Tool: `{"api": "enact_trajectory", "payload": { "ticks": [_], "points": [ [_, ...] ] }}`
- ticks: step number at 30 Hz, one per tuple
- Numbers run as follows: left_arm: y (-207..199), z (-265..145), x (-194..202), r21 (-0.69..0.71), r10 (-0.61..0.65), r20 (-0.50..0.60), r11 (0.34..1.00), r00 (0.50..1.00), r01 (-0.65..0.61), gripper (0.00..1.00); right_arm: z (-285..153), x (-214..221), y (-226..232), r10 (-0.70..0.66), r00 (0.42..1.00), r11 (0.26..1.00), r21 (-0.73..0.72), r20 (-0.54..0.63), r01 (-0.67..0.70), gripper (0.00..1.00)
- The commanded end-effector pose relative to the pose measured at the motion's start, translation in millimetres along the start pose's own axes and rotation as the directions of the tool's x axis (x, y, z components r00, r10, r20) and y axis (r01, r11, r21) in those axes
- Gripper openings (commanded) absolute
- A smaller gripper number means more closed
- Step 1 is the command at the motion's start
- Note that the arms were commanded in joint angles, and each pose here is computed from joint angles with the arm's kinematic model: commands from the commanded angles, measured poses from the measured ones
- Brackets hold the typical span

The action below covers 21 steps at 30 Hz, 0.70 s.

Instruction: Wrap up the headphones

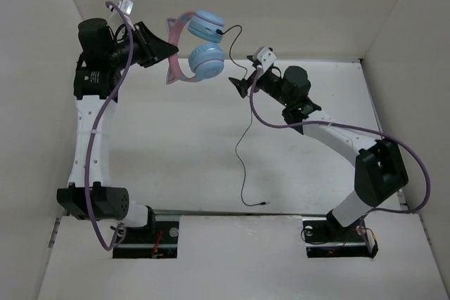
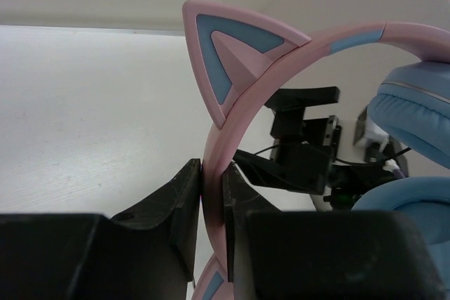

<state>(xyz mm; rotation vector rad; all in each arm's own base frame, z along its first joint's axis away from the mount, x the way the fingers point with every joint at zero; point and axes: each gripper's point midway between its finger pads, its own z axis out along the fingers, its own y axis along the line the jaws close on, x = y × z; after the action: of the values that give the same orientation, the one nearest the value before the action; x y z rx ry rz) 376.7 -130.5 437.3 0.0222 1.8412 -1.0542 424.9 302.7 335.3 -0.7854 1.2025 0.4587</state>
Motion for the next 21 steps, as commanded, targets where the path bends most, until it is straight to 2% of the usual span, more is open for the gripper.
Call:
{"api": "enact_trajectory", "payload": {
  "ticks": [1, 4, 6, 9, 14, 19, 21],
  "points": [
    [-62, -32, -32, 0.138, 0.077, 0.109, 0.986, 0.991, -0.092, 0.00, 12, -19, -10, -0.007, 0.997, 1.000, 0.015, 0.076, 0.006, 0.94],
    [-62, -34, -36, 0.143, 0.057, 0.116, 0.987, 0.992, -0.073, 0.00, 13, -6, 1, 0.041, 0.998, 0.999, -0.023, 0.043, -0.040, 0.79],
    [-62, -34, -40, 0.152, 0.037, 0.124, 0.987, 0.992, -0.056, 0.00, 11, 3, 14, 0.073, 0.997, 0.994, -0.078, 0.016, -0.071, 0.72],
    [-63, -33, -45, 0.173, 0.003, 0.128, 0.985, 0.992, -0.025, 0.00, 8, 8, 30, 0.093, 0.996, 0.987, -0.132, 0.000, -0.092, 0.70],
    [-63, -27, -49, 0.210, -0.060, 0.118, 0.977, 0.991, 0.034, 0.00, 8, 7, 46, 0.113, 0.994, 0.975, -0.194, -0.015, -0.113, 0.56],
    [-62, -21, -45, 0.236, -0.114, 0.099, 0.968, 0.989, 0.088, 0.00, 4, 9, 52, 0.129, 0.991, 0.967, -0.218, -0.041, -0.135, 0.54],
    [-61, -19, -43, 0.245, -0.135, 0.092, 0.963, 0.987, 0.109, 0.00, 2, 9, 53, 0.129, 0.991, 0.966, -0.221, -0.044, -0.136, 0.49]
  ]
}}
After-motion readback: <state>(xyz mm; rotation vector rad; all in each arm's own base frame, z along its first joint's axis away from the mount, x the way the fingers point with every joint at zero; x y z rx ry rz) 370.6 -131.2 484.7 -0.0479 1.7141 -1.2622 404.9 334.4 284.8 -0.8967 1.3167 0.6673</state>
